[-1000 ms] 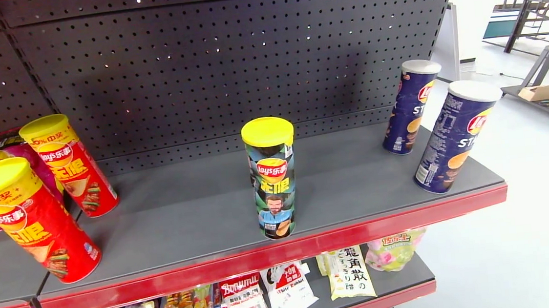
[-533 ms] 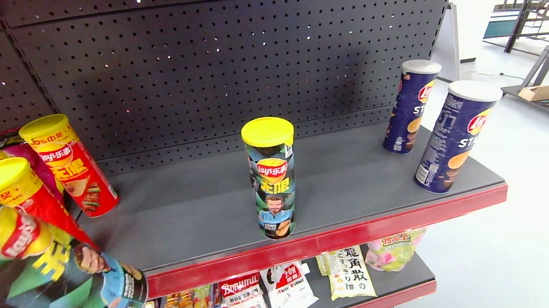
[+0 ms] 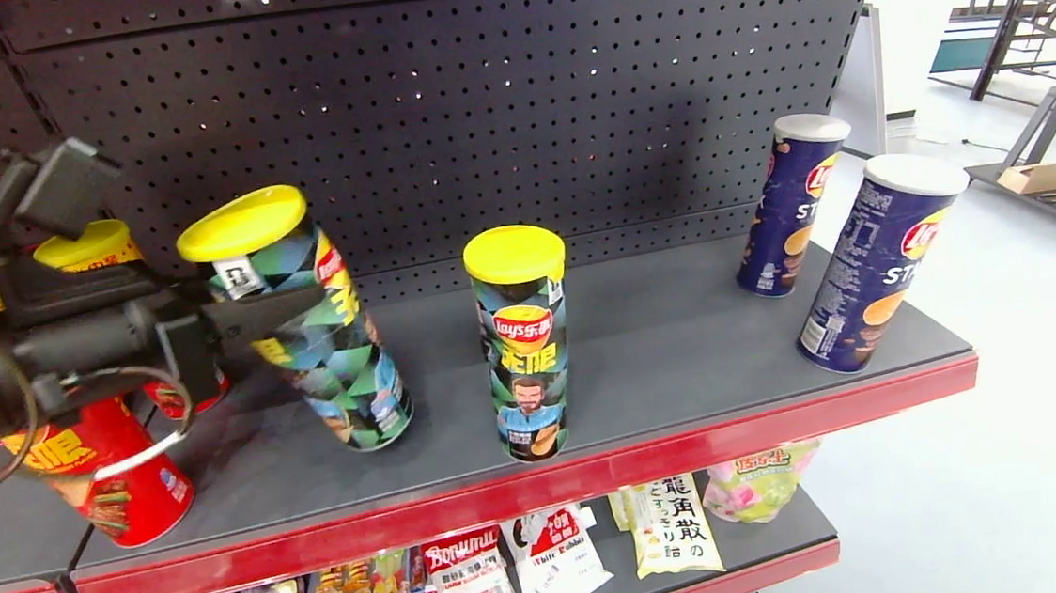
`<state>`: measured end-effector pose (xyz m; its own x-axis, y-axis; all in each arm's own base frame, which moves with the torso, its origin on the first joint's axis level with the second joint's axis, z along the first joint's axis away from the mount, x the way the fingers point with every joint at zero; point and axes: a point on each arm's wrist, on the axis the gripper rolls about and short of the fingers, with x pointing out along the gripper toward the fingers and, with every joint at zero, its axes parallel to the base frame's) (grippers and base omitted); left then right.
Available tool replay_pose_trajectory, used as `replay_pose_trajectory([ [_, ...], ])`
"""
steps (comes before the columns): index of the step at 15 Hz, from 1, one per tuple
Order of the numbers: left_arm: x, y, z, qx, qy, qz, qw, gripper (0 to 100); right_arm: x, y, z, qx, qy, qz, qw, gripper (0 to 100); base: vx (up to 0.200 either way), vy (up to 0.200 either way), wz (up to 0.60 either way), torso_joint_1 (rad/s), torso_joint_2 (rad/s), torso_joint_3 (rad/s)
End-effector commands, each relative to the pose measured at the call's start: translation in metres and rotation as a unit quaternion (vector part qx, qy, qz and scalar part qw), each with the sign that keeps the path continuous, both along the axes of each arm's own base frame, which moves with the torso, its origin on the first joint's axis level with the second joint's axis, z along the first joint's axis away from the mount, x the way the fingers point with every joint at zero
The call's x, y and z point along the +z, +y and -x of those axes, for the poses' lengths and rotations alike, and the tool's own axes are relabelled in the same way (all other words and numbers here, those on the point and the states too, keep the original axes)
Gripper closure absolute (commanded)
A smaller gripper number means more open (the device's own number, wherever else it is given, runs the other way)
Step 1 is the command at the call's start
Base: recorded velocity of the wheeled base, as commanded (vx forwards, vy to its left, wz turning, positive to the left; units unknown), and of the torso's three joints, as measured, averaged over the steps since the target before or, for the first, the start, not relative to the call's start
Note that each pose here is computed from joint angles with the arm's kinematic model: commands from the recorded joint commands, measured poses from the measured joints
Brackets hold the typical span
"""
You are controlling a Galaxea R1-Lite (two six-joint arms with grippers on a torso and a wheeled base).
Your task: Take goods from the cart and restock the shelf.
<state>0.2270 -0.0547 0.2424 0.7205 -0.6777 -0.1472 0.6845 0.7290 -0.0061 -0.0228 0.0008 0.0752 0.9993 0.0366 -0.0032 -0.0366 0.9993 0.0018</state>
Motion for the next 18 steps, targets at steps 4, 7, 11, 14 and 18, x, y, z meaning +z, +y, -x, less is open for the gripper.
replay_pose_trajectory([
  [4,-0.020,-0.043,-0.104,-0.038,0.012,-0.017,0.9991,100,0.000,0.000,0.000,0.000,0.001,0.000,1.000,0,0.000,0.000,0.00,0.000,0.00,0.000],
  [7,-0.024,-0.059,-0.124,-0.046,0.006,-0.018,0.9987,100,0.000,0.000,0.000,0.000,0.001,0.000,1.000,0,0.000,0.000,0.00,0.000,0.00,0.000],
  [11,-0.025,-0.076,-0.144,-0.053,-0.004,-0.016,0.9985,100,0.000,0.000,0.000,0.000,0.001,0.000,1.000,0,0.000,0.000,0.00,0.000,0.00,0.000],
  [14,-0.026,-0.081,-0.151,-0.057,-0.010,-0.015,0.9982,100,0.000,0.000,0.000,0.000,0.001,0.000,1.000,0,0.000,0.000,0.00,0.000,0.00,0.000],
  [18,-0.034,-0.084,-0.155,-0.060,-0.002,-0.019,0.9980,100,0.000,0.000,0.000,0.000,0.001,0.000,1.000,0,0.000,0.000,0.00,0.000,0.00,0.000],
])
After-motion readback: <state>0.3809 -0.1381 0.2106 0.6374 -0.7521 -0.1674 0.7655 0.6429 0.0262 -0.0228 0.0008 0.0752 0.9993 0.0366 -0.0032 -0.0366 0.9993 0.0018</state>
